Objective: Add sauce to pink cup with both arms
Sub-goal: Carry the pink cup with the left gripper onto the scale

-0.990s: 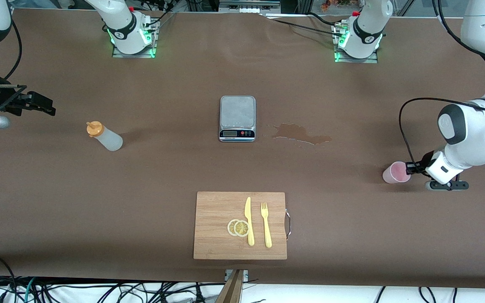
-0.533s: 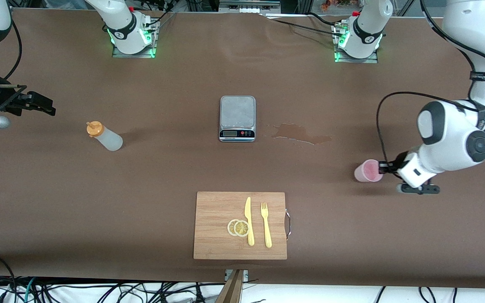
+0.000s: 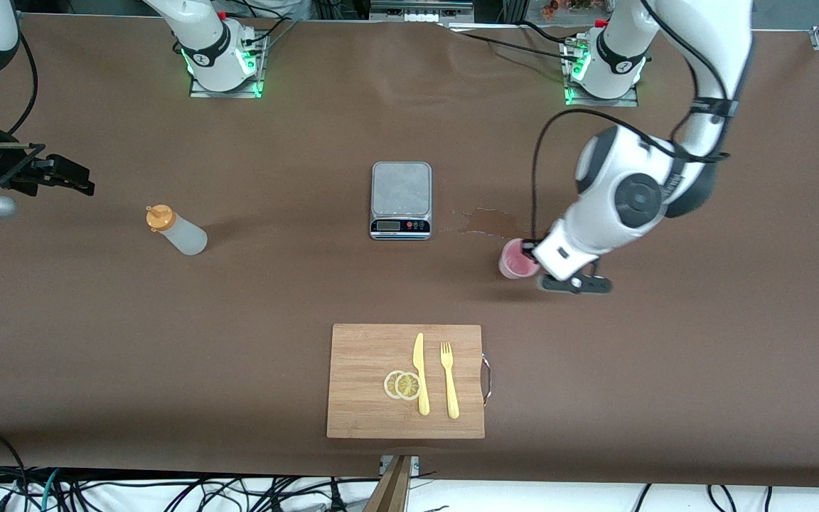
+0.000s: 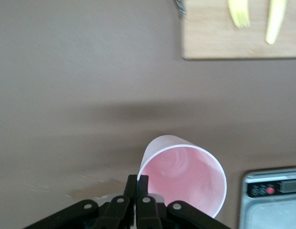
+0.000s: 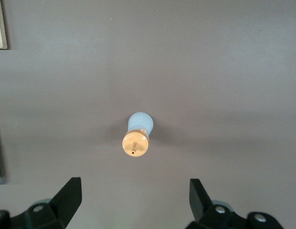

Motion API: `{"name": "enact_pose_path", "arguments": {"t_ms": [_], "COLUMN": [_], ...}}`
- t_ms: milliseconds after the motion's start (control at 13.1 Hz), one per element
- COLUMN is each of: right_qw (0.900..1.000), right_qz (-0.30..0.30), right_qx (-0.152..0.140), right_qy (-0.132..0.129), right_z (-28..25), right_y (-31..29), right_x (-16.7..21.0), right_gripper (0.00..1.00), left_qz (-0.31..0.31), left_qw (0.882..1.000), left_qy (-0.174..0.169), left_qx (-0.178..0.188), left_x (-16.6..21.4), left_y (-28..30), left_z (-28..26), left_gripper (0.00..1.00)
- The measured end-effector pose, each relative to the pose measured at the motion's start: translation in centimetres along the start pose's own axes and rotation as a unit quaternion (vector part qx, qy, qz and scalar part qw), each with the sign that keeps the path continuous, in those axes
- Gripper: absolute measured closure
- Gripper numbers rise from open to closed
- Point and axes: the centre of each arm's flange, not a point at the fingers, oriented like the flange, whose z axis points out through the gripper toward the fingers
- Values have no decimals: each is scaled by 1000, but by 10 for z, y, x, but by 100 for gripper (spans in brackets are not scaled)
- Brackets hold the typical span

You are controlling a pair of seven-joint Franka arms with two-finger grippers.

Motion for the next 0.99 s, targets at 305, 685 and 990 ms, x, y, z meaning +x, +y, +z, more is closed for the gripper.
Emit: {"name": "enact_pose_path", "arguments": {"t_ms": [305, 685, 990], "right_qw": [1000, 1000, 1000], "right_qz": [0, -1, -6], "right_qx": [1, 1, 9], "right_qy": [0, 0, 0], "right_z": [0, 0, 1], "right_y": [0, -1, -10], "right_x": [0, 0, 1], "right_gripper": [0, 0, 0], "left_qz": [-25, -52, -66], "left_qw": [1000, 999, 997], "left_qy": [-4, 5, 24], "left_qx": [7, 5, -9], "left_x": [-55, -118, -148], "left_y": [97, 179, 201], "left_z": [10, 21, 47], "left_gripper": [97, 97, 97]}}
